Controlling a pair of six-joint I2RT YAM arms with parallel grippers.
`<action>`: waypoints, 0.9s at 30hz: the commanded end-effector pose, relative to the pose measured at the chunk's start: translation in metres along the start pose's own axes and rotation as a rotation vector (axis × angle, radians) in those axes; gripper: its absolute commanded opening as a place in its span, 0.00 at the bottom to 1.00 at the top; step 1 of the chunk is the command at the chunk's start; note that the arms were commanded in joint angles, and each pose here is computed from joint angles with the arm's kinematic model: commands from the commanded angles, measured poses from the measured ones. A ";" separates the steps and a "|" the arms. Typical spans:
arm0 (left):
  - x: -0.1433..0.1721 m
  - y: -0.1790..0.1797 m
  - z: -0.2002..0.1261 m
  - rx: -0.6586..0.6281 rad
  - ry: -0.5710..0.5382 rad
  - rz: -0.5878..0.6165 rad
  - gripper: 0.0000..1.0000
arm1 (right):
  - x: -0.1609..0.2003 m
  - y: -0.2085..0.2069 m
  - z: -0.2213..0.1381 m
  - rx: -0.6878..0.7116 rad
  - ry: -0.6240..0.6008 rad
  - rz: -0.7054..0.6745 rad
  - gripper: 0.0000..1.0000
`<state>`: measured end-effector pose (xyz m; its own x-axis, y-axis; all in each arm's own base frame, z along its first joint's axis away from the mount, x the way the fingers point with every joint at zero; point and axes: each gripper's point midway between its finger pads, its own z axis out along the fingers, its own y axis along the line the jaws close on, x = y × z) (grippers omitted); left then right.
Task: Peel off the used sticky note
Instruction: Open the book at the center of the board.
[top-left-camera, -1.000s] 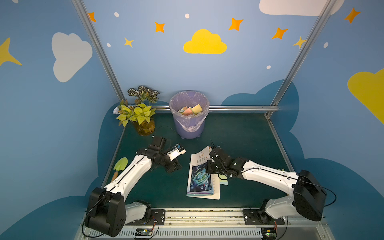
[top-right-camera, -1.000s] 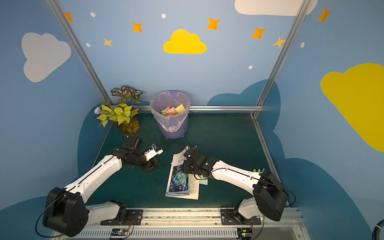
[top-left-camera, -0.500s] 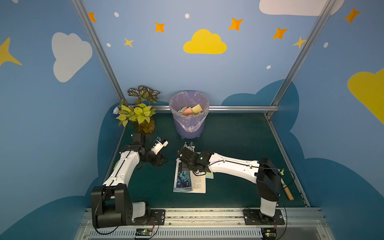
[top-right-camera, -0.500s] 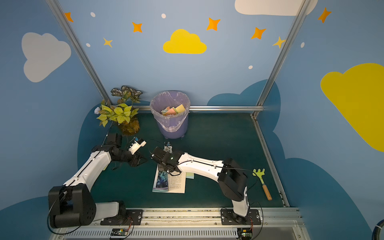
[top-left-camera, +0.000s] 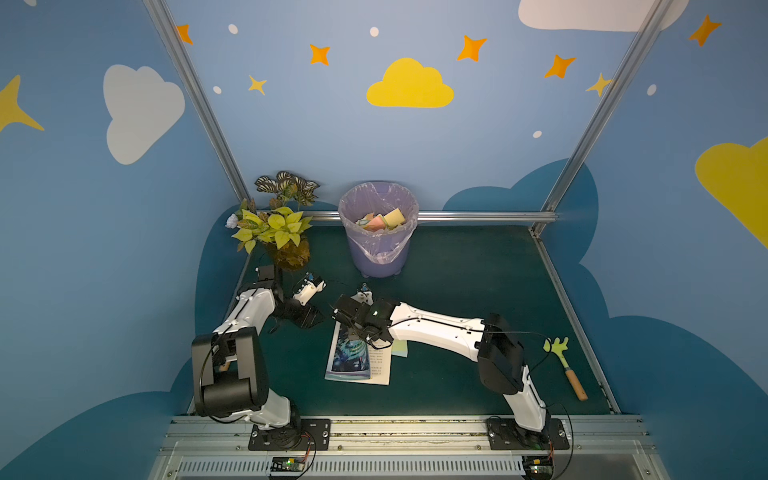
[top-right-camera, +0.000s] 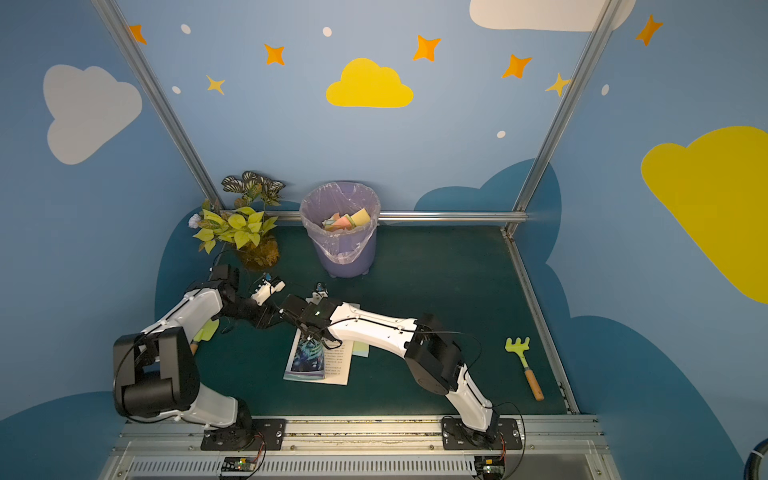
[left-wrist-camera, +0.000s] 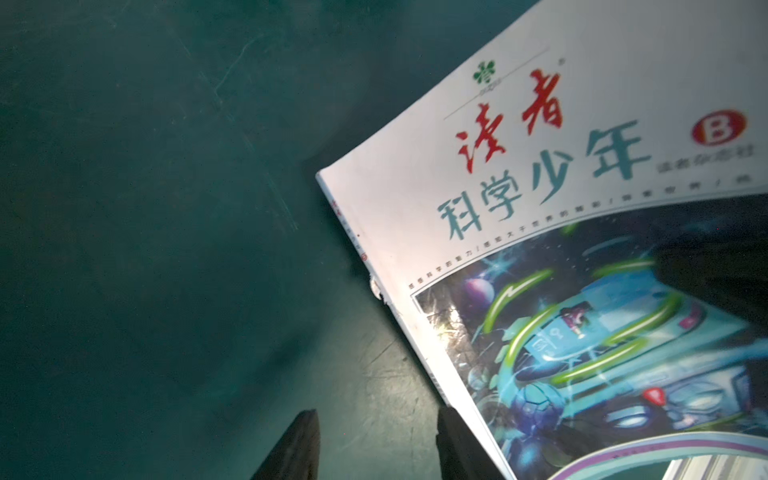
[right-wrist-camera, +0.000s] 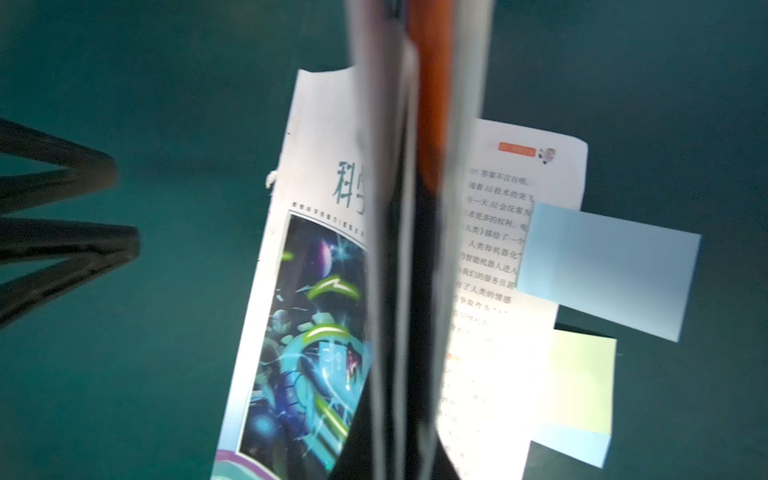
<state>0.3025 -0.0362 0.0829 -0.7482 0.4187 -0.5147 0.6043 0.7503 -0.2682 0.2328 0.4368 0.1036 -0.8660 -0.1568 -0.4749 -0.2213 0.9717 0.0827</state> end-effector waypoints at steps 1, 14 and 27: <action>0.000 -0.013 -0.006 0.016 -0.017 0.042 0.50 | 0.003 -0.061 -0.018 0.193 0.064 -0.099 0.00; -0.010 -0.033 -0.017 0.091 -0.075 0.016 0.50 | 0.007 -0.174 -0.068 0.687 0.170 -0.408 0.00; -0.005 -0.025 -0.026 0.074 -0.102 0.030 0.51 | 0.011 -0.087 -0.008 0.668 0.178 -0.515 0.00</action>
<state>0.2905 -0.0414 0.1092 -0.7076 0.3894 -0.5896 0.6337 0.7188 -0.2858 0.2485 0.3538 0.1034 -0.8002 -0.5478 -0.2440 -0.3058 0.7228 -0.6198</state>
